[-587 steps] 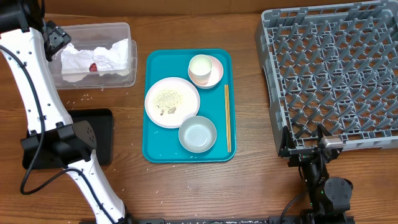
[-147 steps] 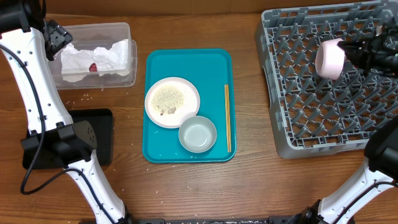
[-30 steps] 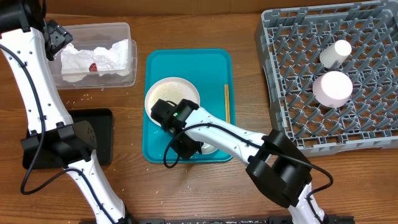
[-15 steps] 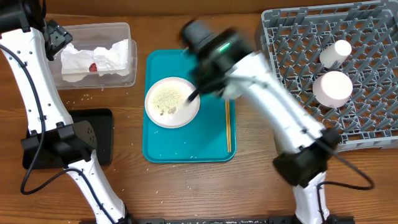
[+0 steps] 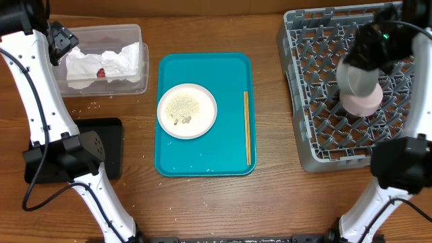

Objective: Sort waste into correct bins and load items into the dishwasher
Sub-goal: 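Grasp the light blue bowl and set it in the dish rack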

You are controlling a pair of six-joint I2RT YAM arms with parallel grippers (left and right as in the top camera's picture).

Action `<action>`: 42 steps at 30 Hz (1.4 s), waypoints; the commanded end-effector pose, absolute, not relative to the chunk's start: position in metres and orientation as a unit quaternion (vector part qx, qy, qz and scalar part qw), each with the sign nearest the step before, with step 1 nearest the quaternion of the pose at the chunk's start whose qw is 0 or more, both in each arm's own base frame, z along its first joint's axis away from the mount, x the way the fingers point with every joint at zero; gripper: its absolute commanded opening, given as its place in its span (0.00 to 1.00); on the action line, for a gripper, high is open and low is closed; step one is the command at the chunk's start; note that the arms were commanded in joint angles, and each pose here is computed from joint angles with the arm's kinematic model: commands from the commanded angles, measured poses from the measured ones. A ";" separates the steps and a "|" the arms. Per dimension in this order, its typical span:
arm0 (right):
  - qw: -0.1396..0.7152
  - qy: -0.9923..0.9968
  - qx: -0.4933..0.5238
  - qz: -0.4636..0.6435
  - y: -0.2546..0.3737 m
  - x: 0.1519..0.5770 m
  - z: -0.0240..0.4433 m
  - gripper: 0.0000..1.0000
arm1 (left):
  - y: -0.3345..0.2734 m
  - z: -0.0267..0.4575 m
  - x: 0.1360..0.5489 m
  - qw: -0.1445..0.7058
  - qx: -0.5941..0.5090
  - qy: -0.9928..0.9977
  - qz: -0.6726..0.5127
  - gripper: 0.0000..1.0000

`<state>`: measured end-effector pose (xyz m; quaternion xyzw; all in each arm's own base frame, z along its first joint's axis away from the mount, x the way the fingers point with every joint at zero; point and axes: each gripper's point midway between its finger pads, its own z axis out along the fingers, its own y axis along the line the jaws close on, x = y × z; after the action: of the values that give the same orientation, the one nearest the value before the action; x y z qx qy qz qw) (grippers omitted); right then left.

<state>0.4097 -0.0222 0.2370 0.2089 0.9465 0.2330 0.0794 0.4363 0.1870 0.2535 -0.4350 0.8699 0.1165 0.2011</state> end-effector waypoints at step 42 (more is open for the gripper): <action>0.184 0.760 0.243 0.574 -0.088 0.349 0.206 0.06 | 0.184 0.255 0.437 0.204 -0.438 0.868 0.116 1.00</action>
<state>0.3513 -0.0889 0.2020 0.2504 0.7565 0.5783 0.1747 0.4362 0.1870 0.2534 -0.4350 0.8700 0.1166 0.2009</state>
